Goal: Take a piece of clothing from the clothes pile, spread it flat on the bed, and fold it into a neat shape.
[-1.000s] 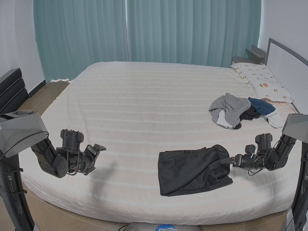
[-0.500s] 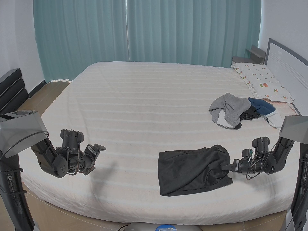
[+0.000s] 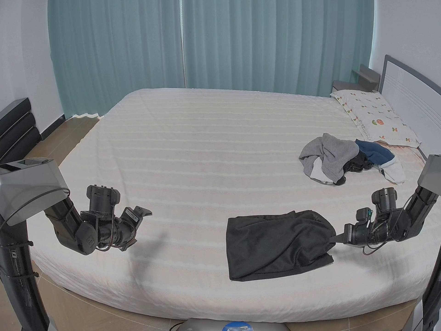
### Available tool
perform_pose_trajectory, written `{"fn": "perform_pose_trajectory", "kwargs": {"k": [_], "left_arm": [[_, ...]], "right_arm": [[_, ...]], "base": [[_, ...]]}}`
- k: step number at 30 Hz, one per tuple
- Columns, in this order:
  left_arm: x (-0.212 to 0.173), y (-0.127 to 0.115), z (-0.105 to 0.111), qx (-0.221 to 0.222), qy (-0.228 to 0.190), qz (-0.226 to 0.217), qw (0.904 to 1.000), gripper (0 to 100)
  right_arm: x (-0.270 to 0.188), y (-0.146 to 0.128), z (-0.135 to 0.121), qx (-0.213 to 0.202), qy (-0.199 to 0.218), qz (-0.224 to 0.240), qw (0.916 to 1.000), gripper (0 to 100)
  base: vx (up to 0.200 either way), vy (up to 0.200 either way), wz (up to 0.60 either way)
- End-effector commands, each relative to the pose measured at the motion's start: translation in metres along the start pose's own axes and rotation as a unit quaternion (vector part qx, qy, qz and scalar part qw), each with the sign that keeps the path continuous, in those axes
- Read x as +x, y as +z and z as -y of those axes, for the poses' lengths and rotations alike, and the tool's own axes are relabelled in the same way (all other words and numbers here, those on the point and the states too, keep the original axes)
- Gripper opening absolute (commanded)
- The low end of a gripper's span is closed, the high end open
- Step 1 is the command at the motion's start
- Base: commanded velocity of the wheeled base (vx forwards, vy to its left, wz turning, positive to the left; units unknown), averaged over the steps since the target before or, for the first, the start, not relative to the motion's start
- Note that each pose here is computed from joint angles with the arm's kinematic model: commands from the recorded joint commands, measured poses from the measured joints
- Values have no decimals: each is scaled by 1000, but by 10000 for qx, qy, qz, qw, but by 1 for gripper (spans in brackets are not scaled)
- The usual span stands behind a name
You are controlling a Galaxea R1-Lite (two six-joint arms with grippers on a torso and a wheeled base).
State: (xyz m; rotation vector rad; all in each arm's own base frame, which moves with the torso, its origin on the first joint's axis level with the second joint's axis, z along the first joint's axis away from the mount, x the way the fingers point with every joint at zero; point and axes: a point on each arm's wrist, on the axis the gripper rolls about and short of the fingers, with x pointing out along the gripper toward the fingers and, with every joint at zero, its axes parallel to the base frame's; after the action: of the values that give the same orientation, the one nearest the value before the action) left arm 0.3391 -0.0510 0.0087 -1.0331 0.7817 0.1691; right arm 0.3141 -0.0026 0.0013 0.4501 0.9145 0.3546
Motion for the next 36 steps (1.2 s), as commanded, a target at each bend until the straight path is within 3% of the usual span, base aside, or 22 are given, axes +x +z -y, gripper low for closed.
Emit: {"fn": "perform_pose_trajectory", "kwargs": {"k": [1, 7, 17, 18, 28, 29, 36], "left_arm": [[0, 0, 0, -4, 5, -4, 10000, 100], [0, 0, 0, -4, 5, -4, 10000, 100], [0, 0, 0, -4, 5, -4, 10000, 100], [0, 0, 0, -4, 5, -4, 10000, 100], [0, 0, 0, -4, 5, -4, 10000, 100], [0, 0, 0, -4, -1, -1, 10000, 100], [0, 0, 0, -4, 9, 3, 10000, 100]], "right_arm": [[-27, 12, -4, -232, -84, 200, 9995, 0], [-32, 13, 5, -275, -189, 235, 9992, 0], [-26, 10, 21, -307, -363, -387, 9981, 0], [-24, 9, 23, -305, -365, -440, 9979, 100], [-14, 21, 28, -285, -420, -270, 9983, 100], [1, 28, 29, 8, -343, -246, 9991, 100], [52, 40, 10, 496, 50, 180, 9986, 100]], "base": [[0, 0, 0], [0, 0, 0], [0, 0, 0], [0, 0, 0], [0, 0, 0], [0, 0, 0], [0, 0, 0]]}}
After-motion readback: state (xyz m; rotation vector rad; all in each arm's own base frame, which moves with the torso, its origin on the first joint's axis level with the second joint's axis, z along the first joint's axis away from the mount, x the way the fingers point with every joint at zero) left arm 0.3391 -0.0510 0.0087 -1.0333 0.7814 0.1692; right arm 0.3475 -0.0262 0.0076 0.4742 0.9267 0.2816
